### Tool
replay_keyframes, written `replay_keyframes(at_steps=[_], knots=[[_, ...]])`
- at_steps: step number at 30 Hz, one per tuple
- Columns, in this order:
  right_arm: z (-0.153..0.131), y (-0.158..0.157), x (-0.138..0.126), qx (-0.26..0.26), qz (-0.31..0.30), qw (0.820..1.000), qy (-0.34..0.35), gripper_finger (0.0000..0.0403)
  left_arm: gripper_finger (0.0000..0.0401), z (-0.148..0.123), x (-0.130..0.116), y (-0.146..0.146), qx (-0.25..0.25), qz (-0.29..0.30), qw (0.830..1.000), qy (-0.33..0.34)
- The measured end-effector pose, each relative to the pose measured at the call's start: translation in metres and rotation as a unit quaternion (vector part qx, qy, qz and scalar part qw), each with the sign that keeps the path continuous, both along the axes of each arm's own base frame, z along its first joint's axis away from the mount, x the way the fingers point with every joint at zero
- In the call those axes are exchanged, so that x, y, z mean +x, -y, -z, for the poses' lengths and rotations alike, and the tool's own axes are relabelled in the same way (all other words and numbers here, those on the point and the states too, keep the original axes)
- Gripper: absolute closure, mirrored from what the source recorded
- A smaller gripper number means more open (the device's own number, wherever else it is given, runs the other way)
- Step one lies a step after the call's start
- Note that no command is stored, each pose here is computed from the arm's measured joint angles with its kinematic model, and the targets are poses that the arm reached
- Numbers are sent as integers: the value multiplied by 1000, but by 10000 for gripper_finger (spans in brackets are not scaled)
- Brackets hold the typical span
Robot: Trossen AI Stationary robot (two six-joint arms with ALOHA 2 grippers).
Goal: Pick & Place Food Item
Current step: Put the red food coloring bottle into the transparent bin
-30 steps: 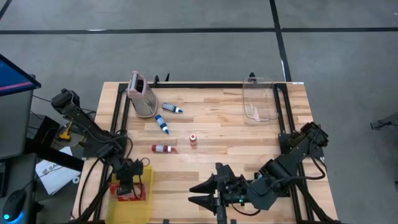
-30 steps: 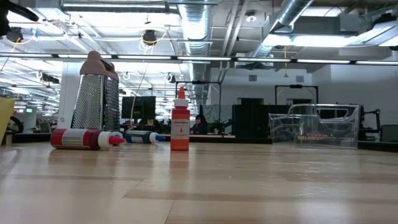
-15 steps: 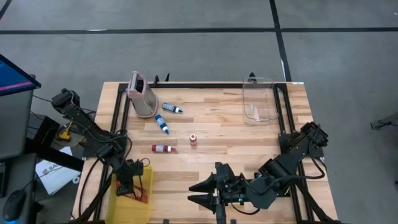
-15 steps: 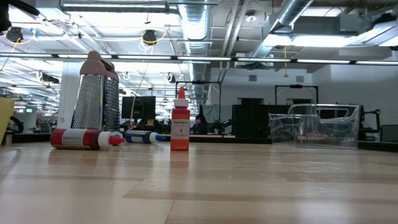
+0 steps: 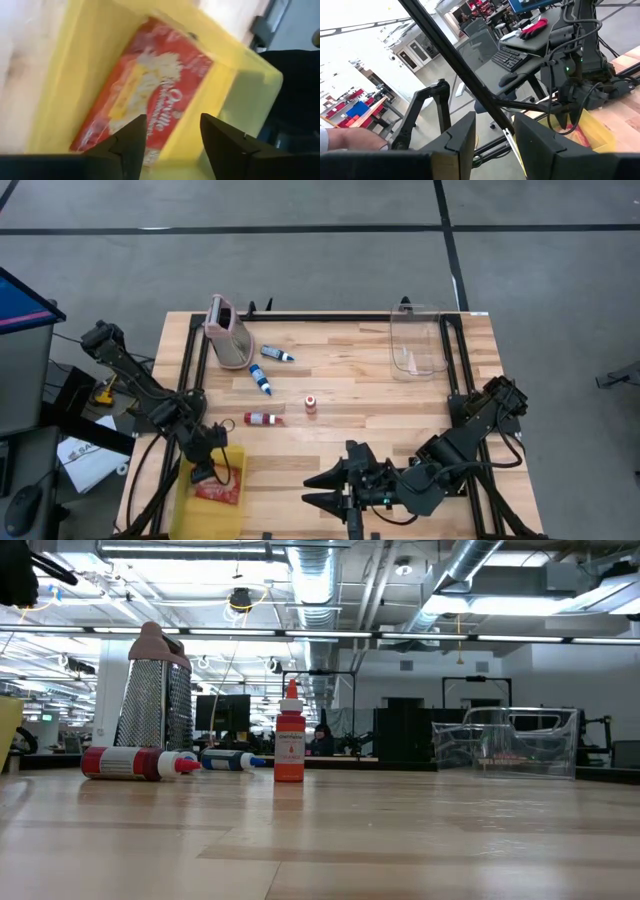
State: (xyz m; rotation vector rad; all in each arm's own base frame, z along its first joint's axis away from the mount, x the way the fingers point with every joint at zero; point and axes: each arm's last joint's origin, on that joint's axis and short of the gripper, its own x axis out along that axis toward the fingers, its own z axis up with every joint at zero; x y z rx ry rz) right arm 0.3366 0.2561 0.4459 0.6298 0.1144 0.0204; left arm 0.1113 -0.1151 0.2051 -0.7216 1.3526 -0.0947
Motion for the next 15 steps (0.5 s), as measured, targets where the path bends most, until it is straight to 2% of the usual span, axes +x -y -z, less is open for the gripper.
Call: replay_keyframes(at_steps=[4,10,13,15], knots=[[0,0,0,-1,2,1000,0,274,251,-5,5,4,-17,-2,999,44],[0,1,0,-12,21,1000,2,274,289,-13,16,8,-30,-40,991,127],[1,2,0,-19,34,999,0,276,302,-28,23,14,-47,-2,969,244],[2,2,-1,-25,39,999,-5,277,305,-43,28,18,-60,29,938,341]])
